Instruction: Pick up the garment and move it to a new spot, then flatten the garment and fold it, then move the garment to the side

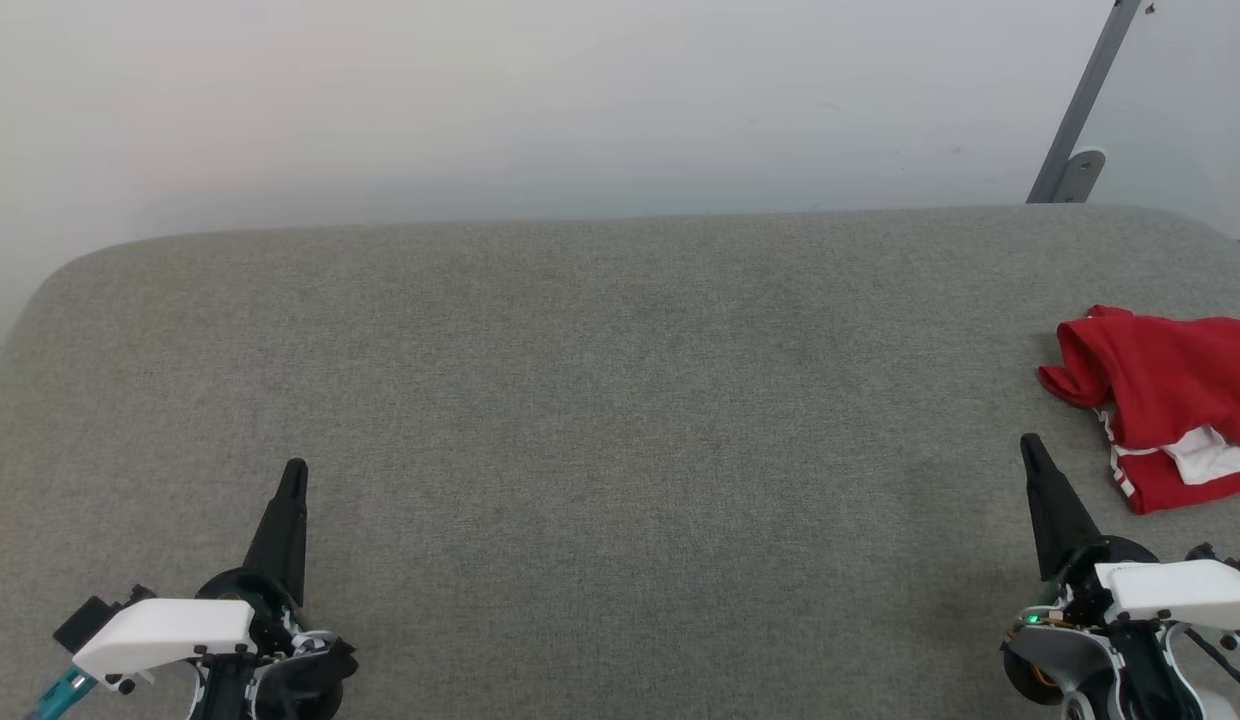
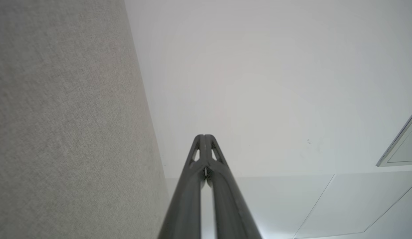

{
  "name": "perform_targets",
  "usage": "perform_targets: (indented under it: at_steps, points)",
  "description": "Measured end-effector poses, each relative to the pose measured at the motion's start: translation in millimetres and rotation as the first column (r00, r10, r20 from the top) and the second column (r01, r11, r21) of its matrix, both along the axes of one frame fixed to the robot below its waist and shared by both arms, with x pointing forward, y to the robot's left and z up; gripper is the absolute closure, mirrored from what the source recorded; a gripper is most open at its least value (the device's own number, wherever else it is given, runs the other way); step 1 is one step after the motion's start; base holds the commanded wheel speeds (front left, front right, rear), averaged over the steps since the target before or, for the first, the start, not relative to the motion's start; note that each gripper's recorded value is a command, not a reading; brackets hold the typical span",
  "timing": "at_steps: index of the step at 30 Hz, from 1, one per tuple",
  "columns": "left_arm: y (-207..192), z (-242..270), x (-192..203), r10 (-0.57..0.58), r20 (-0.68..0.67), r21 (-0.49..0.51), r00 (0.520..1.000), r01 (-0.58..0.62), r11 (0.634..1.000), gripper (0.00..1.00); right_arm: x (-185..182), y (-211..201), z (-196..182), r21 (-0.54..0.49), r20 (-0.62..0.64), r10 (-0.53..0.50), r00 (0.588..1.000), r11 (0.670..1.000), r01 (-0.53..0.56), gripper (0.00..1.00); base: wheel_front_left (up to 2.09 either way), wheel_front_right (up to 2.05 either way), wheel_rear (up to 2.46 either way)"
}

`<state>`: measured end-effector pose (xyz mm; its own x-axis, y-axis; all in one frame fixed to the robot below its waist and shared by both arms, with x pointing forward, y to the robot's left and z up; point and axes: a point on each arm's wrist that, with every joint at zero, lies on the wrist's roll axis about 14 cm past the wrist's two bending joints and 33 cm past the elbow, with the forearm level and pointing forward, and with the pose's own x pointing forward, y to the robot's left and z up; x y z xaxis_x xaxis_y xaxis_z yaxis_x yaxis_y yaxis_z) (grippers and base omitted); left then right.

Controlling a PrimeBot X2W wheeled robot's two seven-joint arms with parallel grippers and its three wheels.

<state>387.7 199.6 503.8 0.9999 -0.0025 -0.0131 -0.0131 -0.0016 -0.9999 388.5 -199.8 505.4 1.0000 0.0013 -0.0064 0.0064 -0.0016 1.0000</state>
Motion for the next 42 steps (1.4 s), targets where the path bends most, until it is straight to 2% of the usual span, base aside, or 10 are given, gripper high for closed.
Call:
perform_targets:
  at_steps: [42]
  points:
    - [0.4, -0.1, -0.1, 0.002, 0.0, -0.002, 1.0, -0.002, 1.0, 1.0, 0.0, 0.0, 0.0, 0.0, 0.0, 0.0, 1.0, 1.0, 0.0, 1.0, 0.0, 0.0, 0.0]
